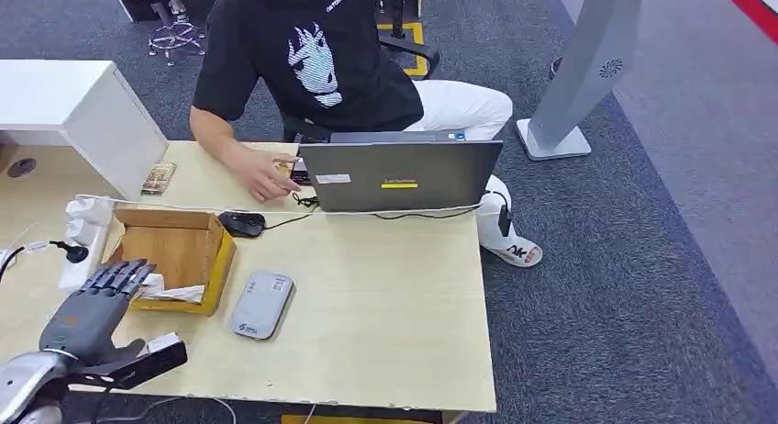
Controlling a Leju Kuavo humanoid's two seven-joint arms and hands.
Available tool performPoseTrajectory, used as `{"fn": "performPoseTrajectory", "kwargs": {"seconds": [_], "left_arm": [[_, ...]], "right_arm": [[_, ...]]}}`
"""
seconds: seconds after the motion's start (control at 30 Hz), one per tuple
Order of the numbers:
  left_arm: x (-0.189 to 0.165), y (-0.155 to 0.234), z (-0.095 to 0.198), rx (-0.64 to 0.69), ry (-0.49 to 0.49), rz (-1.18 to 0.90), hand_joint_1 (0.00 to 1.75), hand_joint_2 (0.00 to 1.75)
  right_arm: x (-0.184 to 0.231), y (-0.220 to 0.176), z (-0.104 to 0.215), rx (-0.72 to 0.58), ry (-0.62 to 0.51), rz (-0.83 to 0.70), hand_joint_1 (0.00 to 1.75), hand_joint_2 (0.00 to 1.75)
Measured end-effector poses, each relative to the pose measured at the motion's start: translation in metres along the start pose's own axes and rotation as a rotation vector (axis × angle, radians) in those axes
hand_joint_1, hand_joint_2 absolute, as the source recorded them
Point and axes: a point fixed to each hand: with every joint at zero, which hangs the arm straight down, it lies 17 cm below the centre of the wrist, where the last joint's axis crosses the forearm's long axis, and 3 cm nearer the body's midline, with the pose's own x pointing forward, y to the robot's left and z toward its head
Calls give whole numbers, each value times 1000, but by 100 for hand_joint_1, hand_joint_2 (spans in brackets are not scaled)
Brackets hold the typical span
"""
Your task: Pass the card to the sensor for recognition and then transmit it.
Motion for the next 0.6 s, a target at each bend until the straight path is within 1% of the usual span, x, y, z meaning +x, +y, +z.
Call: {"fn": "performPoseTrajectory", "kwargs": {"seconds": [0.3, 0.33, 0.37, 0.4, 0.43, 0.47, 0.5, 0.57, 0.6], "left_arm": [[-1, -5, 0, -12, 3, 1, 0, 175], [-1, -5, 0, -13, 3, 1, 2, 175], [-1, -6, -1, -13, 3, 1, 7, 175], [-1, -5, -1, -12, 2, 2, 17, 175], [0, -5, -3, -10, -4, 3, 47, 175], [1, -4, -4, -8, -8, 4, 140, 175], [2, -4, -5, -5, -11, 6, 148, 175], [2, -3, -7, -1, -10, 8, 147, 175], [1, -3, -7, -1, -9, 8, 150, 175]], "right_arm": [[0, 0, 0, 0, 0, 0, 0, 175], [0, 0, 0, 0, 0, 0, 0, 175], [0, 0, 0, 0, -1, 1, 0, 175], [0, 0, 0, 0, -2, 3, 0, 175], [1, 0, 0, -1, -2, 4, 0, 175], [1, 0, 0, -1, -4, 5, 0, 175], [1, -1, 0, -1, -6, 8, 0, 175], [2, -1, -1, -1, -8, 13, 0, 175], [2, -1, -1, -1, -9, 14, 0, 175]]}}
